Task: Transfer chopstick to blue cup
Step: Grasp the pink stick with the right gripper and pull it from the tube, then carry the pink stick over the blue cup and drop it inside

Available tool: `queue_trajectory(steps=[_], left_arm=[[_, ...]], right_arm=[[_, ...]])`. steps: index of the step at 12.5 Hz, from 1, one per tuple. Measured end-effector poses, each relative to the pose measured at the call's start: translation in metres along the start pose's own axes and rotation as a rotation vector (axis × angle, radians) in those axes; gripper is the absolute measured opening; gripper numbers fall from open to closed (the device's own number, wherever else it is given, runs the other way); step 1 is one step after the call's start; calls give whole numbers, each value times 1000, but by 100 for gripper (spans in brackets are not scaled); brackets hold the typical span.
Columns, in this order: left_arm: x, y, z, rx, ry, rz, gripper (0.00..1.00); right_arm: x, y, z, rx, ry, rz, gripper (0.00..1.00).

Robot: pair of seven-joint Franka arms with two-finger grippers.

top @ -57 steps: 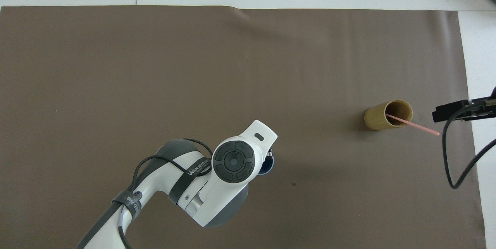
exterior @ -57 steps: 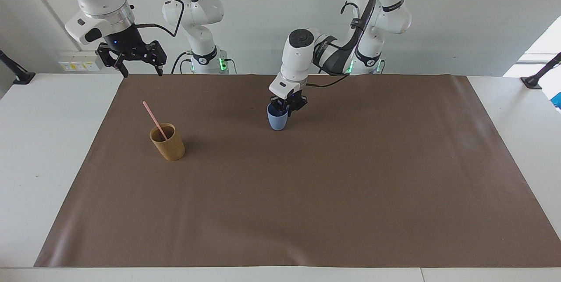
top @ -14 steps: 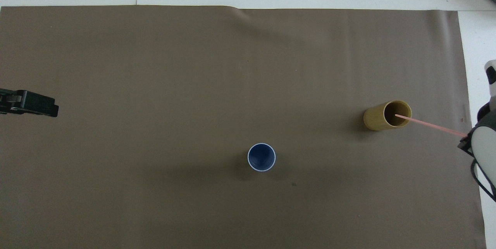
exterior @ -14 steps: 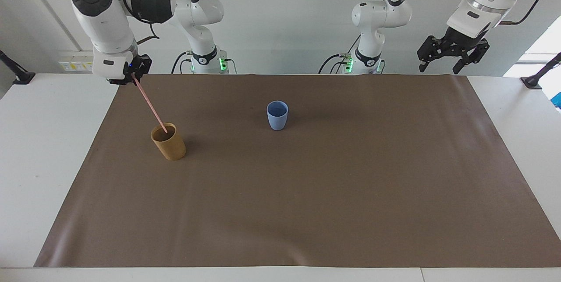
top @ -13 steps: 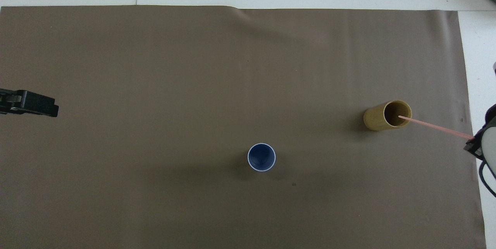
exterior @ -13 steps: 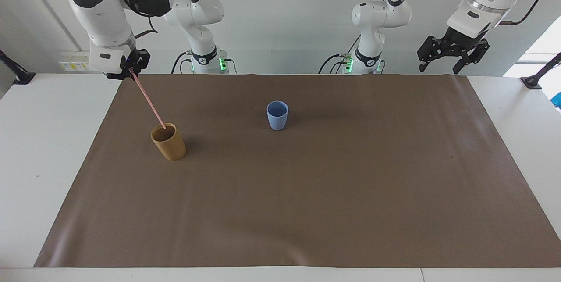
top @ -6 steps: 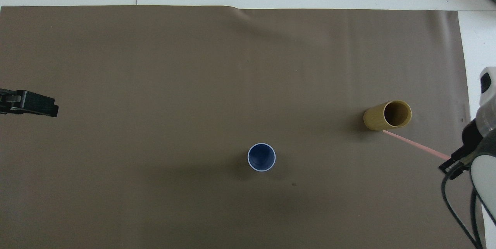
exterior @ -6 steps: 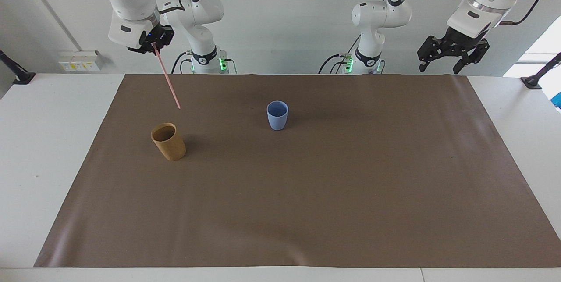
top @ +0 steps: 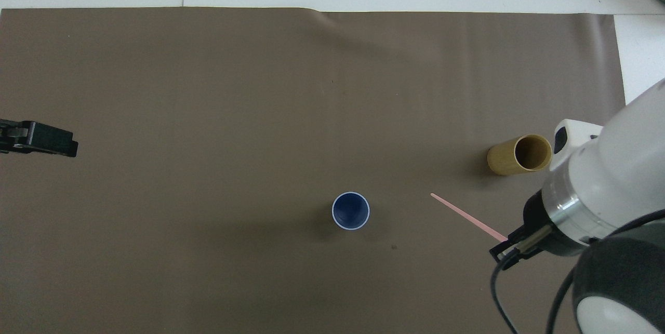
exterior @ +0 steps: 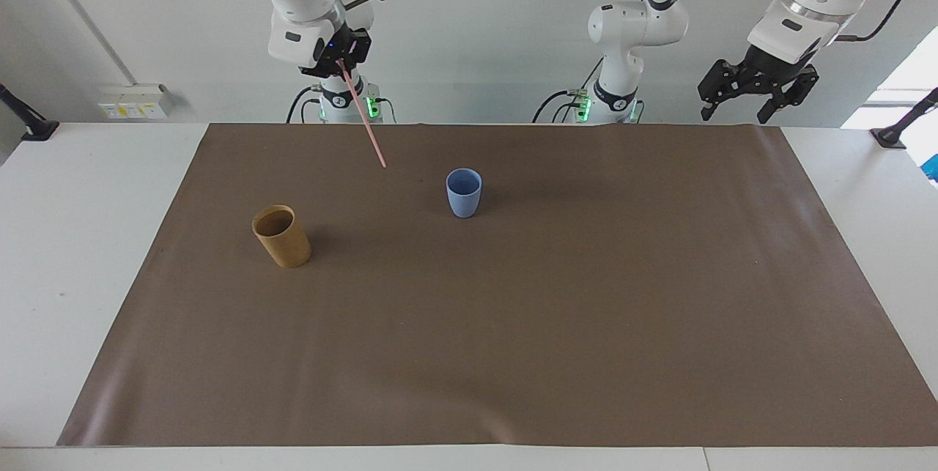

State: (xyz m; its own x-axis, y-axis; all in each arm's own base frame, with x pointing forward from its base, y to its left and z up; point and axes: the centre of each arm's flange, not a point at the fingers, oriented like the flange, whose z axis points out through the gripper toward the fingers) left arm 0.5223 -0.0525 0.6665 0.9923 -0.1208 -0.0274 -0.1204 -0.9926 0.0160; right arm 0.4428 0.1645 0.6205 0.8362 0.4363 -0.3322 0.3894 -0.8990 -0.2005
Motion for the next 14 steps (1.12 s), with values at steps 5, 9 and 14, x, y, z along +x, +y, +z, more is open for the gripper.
queue_trajectory(steps=[5, 9, 14], left_arm=[[0, 0, 0, 0, 0, 1, 100], [0, 0, 0, 0, 0, 1, 100], [0, 0, 0, 0, -1, 0, 100]], right_arm=[[32, -94, 35, 83, 53, 98, 6], [67, -129, 71, 80, 52, 167, 6], [86, -128, 113, 44, -29, 202, 6]])
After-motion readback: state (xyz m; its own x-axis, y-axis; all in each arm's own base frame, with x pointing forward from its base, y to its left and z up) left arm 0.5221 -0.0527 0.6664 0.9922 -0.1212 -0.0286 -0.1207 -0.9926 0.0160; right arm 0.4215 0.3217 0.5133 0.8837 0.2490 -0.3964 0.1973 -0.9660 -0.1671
